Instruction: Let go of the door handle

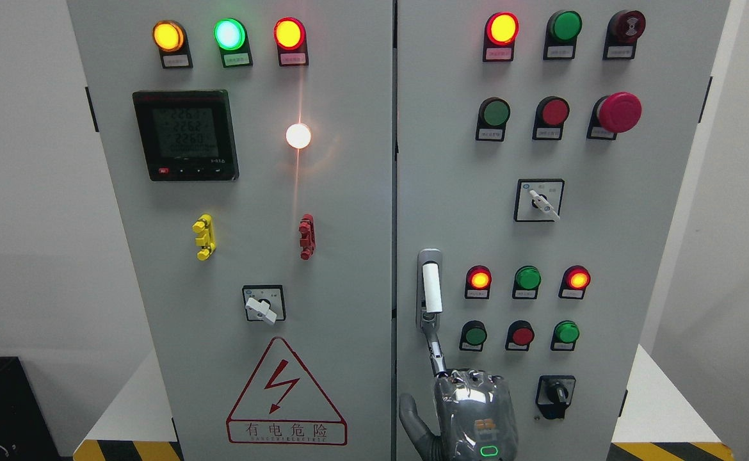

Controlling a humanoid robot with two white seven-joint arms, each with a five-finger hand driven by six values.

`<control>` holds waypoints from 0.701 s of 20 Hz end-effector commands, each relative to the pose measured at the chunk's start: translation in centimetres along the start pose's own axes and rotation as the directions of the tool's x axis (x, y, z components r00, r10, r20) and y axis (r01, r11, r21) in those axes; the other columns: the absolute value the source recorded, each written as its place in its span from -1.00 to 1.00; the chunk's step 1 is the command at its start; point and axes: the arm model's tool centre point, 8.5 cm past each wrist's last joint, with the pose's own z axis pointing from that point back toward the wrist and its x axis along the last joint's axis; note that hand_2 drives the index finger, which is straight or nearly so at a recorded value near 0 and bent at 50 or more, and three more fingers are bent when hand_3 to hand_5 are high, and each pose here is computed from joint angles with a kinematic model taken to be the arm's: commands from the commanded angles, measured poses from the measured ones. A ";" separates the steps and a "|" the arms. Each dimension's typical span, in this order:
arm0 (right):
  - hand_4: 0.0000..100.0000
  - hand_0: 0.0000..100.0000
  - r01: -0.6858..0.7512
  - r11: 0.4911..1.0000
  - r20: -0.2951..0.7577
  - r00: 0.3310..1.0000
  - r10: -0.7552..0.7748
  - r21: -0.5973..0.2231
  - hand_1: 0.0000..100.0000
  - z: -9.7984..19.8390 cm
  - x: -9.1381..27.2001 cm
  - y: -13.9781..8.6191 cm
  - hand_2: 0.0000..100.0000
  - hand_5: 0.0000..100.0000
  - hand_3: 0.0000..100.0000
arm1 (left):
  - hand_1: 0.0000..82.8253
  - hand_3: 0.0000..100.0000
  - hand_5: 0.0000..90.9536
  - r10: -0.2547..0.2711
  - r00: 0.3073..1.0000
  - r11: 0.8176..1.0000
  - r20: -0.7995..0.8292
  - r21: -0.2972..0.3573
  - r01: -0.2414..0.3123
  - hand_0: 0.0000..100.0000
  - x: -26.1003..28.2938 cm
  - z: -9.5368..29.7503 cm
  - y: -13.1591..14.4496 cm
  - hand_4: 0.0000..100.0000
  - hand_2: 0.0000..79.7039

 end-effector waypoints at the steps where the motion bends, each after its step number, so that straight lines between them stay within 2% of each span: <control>1: 1.00 0.00 0.000 1.000 -0.002 1.000 0.000 -0.004 -0.30 0.0 0.0 -0.1 -0.97 1.00 1.00 | 0.34 -1.00 -1.00 0.000 1.000 1.000 0.002 -0.001 0.000 -0.76 0.0 0.0 0.0 -1.00 -1.00; 14: 1.00 0.00 -0.006 1.000 0.001 1.000 0.006 -0.025 -0.30 -0.3 0.0 -0.7 -0.97 1.00 1.00 | 0.34 -1.00 -1.00 0.000 1.000 1.000 0.002 -0.001 0.000 -0.76 0.0 0.0 0.0 -1.00 -1.00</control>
